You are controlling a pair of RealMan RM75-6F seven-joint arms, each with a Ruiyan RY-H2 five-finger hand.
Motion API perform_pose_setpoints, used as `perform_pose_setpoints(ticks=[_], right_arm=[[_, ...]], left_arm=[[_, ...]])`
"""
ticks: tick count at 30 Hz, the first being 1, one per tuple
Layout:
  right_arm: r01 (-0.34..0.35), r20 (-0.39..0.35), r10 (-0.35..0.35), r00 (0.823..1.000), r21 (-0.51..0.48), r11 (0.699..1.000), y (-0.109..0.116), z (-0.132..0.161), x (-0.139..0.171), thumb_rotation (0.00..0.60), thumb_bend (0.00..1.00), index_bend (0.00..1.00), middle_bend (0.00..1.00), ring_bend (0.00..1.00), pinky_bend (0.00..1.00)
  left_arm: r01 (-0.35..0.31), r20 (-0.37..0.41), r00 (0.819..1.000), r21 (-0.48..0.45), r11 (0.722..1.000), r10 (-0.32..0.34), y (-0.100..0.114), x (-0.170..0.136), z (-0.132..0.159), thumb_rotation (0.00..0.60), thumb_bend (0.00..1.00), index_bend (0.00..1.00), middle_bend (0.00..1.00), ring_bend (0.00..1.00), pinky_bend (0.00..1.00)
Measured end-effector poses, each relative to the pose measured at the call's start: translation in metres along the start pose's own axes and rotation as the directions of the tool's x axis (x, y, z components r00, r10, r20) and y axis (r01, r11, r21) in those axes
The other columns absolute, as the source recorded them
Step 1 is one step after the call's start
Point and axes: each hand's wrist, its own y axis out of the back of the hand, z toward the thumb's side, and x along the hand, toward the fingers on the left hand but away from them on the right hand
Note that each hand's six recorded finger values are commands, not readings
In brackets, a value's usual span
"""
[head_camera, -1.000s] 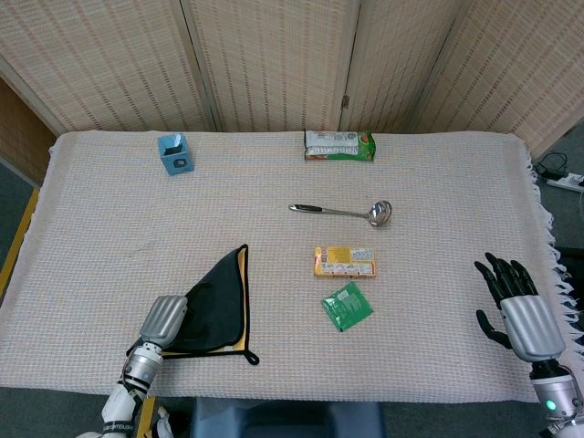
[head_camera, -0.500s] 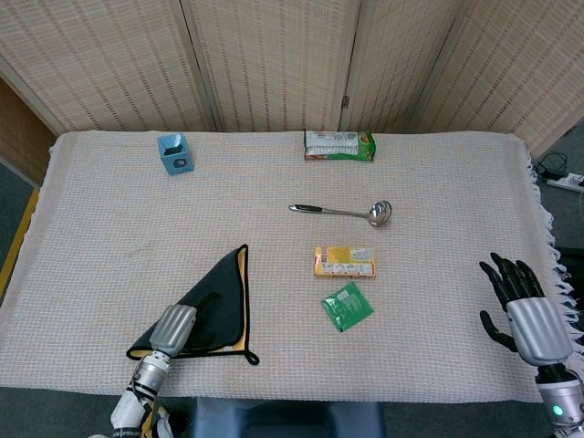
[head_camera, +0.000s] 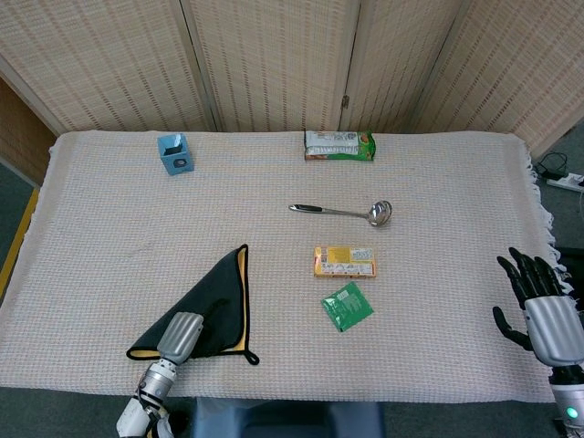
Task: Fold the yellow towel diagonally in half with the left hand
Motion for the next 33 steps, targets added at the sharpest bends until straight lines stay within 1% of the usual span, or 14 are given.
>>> perform_pose_setpoints(ticks=[9, 14, 21, 23, 25, 28, 33], right_arm=[[0.082, 0.026, -0.081, 0.996, -0.036, 0.996, 0.023, -0.01, 0.008, 0.6, 0.49, 0.0, 0.0, 0.0, 0.0], [0.097, 0.028, -0.096, 0.995, -0.04, 0.994, 0.027, -0.012, 0.011, 0.6, 0.49, 0.0, 0.0, 0.0, 0.0], [0.138, 0.053, -0.136, 0.989, -0.05, 0.989, 0.037, -0.018, 0.013, 0.6, 0.49, 0.0, 0.0, 0.0, 0.0], [0.141, 0.054, -0.138, 0.989, -0.052, 0.989, 0.037, -0.019, 0.014, 0.6, 0.49, 0.0, 0.0, 0.0, 0.0], [0.136, 0.053, -0.133, 0.99, -0.052, 0.989, 0.037, -0.019, 0.013, 0.6, 0.49, 0.0, 0.0, 0.0, 0.0], [0.128, 0.048, -0.125, 0.991, -0.051, 0.991, 0.035, -0.018, 0.013, 0.6, 0.49, 0.0, 0.0, 0.0, 0.0], [0.105, 0.036, -0.104, 0.994, -0.042, 0.994, 0.029, -0.014, 0.012, 0.6, 0.49, 0.0, 0.0, 0.0, 0.0]], left_arm=[[0.017, 0.013, 1.0, -0.018, 1.0, -0.017, -0.012, 0.003, 0.005, 0.6, 0.34, 0.19, 1.0, 1.0, 1.0], [0.02, 0.017, 1.0, -0.019, 1.0, -0.019, -0.016, 0.004, 0.007, 0.6, 0.34, 0.19, 1.0, 1.0, 1.0], [0.022, 0.023, 1.0, -0.028, 0.999, -0.021, -0.019, 0.004, 0.013, 0.6, 0.34, 0.19, 1.0, 1.0, 1.0], [0.019, 0.03, 0.999, -0.027, 0.999, -0.018, -0.018, 0.004, 0.015, 0.6, 0.34, 0.19, 1.0, 1.0, 1.0], [0.009, 0.038, 0.999, -0.024, 1.0, -0.008, -0.015, 0.004, 0.017, 0.6, 0.34, 0.19, 1.0, 1.0, 1.0], [-0.016, 0.044, 0.999, -0.01, 1.0, 0.017, -0.005, 0.006, 0.016, 0.6, 0.34, 0.19, 1.0, 1.0, 1.0], [-0.063, 0.052, 0.997, 0.049, 0.997, 0.06, 0.017, 0.01, 0.009, 0.6, 0.34, 0.18, 1.0, 1.0, 1.0]])
